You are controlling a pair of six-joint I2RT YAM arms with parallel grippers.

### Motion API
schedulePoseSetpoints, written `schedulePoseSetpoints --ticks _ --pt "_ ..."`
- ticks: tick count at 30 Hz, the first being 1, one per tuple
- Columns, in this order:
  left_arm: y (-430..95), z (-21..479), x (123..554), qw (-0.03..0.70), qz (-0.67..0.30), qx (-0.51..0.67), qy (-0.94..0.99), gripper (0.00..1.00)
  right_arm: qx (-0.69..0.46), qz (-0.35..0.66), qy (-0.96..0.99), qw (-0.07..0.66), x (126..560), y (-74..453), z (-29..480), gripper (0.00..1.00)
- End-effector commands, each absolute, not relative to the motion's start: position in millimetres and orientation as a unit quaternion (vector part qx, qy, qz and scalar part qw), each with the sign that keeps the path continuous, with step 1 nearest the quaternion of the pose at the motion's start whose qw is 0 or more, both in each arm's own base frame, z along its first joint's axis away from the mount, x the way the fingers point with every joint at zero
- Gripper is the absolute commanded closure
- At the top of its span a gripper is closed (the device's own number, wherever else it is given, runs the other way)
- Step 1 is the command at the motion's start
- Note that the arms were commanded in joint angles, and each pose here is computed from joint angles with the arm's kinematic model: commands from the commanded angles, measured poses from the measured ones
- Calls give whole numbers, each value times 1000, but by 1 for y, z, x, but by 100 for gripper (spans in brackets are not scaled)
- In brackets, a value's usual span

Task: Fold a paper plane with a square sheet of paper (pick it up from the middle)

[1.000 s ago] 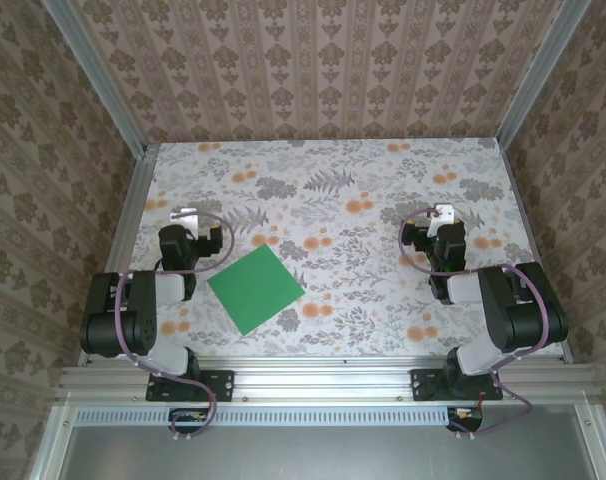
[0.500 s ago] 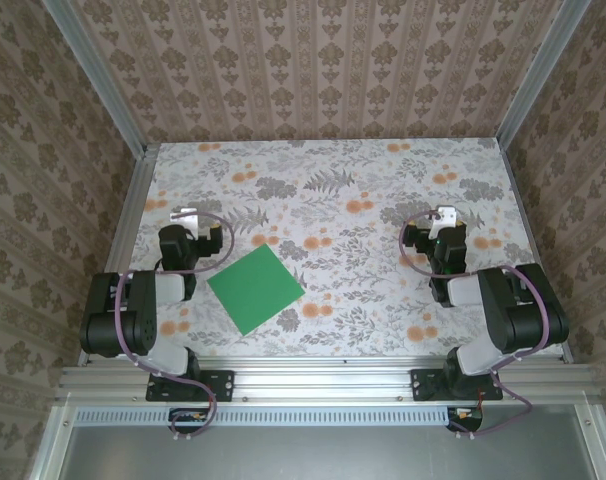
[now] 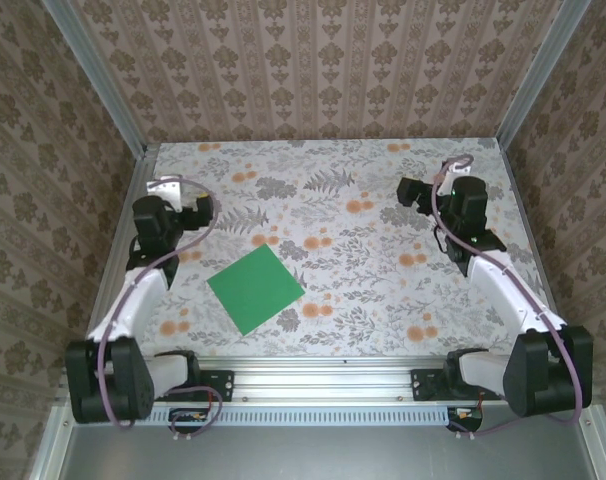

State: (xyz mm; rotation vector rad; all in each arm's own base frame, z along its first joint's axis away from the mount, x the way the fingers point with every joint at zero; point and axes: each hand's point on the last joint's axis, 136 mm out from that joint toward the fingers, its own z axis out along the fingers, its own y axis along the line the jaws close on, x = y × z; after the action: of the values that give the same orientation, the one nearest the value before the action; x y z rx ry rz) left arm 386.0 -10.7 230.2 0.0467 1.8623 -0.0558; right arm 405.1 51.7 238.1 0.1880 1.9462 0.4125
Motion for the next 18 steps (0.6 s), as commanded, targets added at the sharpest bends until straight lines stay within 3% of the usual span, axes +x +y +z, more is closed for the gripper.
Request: schedulePoseSetpoints --ticks 1,7,11,18 --pt "13 232 355 575 -26 -75 814 0 52 326 872 361 370 129 192 0" --pt "49 234 294 571 -38 -261 778 0 -47 365 901 232 337 245 163 0" --pt "29 226 271 533 -99 -266 797 0 -123 352 914 161 306 316 138 0" --pt "12 195 247 452 -120 -260 845 0 -232 327 912 87 265 413 104 0"
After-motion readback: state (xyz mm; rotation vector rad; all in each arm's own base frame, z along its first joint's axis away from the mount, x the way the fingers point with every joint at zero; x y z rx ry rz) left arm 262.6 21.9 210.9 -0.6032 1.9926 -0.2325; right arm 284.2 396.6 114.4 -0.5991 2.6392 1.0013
